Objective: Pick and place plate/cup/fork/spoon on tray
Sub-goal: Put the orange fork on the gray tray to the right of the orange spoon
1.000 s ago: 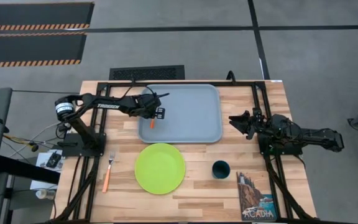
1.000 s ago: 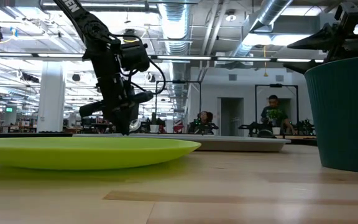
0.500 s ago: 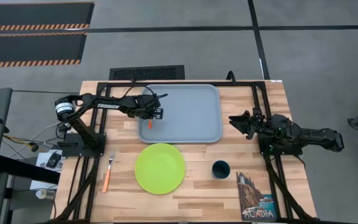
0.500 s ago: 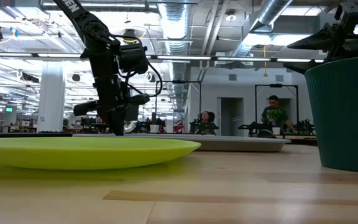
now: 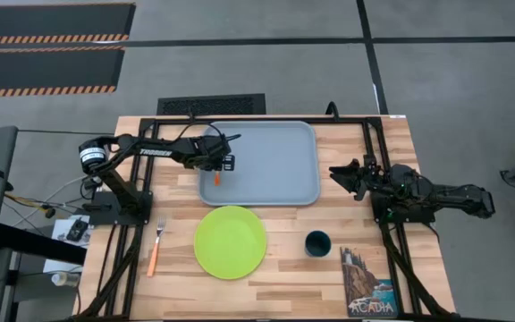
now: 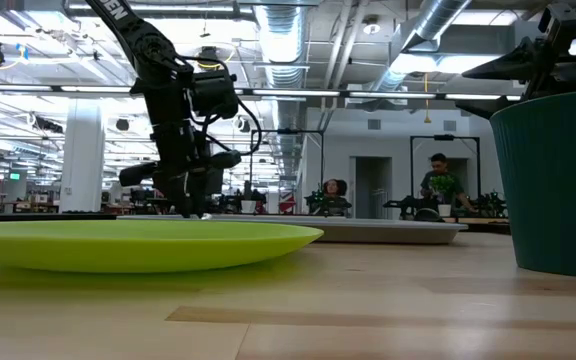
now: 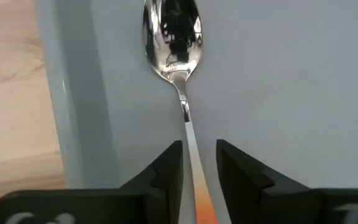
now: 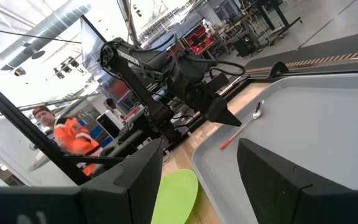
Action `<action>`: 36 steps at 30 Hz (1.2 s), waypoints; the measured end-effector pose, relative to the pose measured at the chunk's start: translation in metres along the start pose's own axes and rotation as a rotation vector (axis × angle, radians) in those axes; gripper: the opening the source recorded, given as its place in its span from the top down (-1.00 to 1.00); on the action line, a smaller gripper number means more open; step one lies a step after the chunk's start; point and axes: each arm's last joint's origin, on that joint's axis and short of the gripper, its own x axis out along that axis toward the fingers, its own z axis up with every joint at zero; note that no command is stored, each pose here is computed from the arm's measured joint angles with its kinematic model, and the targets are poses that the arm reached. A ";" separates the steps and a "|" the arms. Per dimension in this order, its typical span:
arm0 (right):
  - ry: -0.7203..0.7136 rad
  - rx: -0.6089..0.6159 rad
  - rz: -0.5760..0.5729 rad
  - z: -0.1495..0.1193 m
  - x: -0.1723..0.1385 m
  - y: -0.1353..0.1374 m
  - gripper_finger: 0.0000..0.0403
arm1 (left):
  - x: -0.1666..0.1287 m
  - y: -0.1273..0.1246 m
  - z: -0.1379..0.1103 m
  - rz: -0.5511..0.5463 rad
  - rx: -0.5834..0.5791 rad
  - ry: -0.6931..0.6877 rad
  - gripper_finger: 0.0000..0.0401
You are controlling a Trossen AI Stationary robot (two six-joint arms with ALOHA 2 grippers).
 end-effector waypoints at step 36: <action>-0.003 0.000 -0.021 -0.001 0.000 -0.001 -0.16 | -0.156 0.020 -0.166 0.026 0.347 0.111 0.43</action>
